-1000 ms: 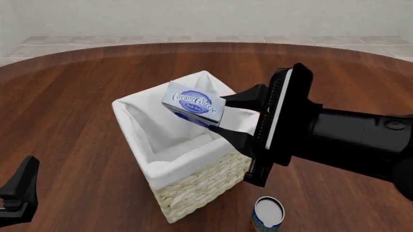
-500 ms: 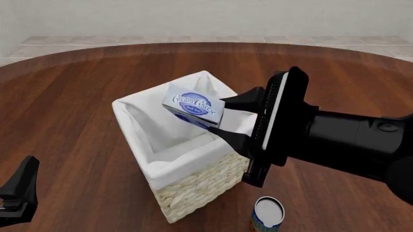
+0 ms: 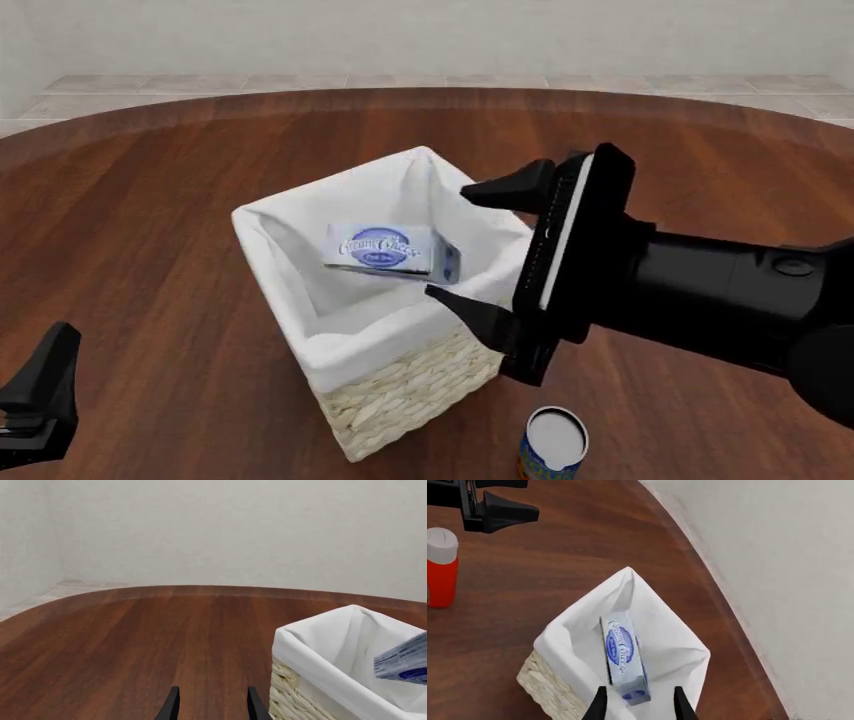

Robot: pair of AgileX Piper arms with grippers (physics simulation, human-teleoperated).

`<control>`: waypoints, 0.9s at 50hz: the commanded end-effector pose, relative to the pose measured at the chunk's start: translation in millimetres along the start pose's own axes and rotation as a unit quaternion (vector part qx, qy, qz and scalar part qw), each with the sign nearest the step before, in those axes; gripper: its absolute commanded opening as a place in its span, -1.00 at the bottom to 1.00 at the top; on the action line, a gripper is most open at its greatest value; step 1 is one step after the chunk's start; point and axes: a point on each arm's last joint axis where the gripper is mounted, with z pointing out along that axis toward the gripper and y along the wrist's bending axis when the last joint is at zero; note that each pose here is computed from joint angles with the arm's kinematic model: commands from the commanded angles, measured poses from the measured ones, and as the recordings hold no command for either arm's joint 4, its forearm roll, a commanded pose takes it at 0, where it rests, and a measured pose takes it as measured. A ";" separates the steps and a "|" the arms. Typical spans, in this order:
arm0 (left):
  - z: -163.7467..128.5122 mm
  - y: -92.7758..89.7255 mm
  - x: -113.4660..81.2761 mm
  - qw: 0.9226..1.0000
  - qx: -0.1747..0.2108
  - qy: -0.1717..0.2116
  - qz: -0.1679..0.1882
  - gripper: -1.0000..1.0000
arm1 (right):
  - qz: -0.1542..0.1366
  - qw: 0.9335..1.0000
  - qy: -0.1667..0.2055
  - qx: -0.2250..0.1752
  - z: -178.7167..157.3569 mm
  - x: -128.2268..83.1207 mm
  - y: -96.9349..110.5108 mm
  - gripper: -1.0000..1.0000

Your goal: Pick up the cream cheese box, and put it in the basket.

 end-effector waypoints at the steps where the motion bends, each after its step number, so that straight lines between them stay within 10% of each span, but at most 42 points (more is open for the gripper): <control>1: 0.0 0.0 0.0 1.000 0.000 0.000 0.000 1.00 | 0.000 1.000 -0.003 0.011 -1.1 1.2 -3.1 1.00; 45: 0.1 -0.1 0.4 1.000 0.001 0.002 0.002 1.00 | -0.008 0.999 -0.017 0.028 -11.6 -6.7 -11.8 1.00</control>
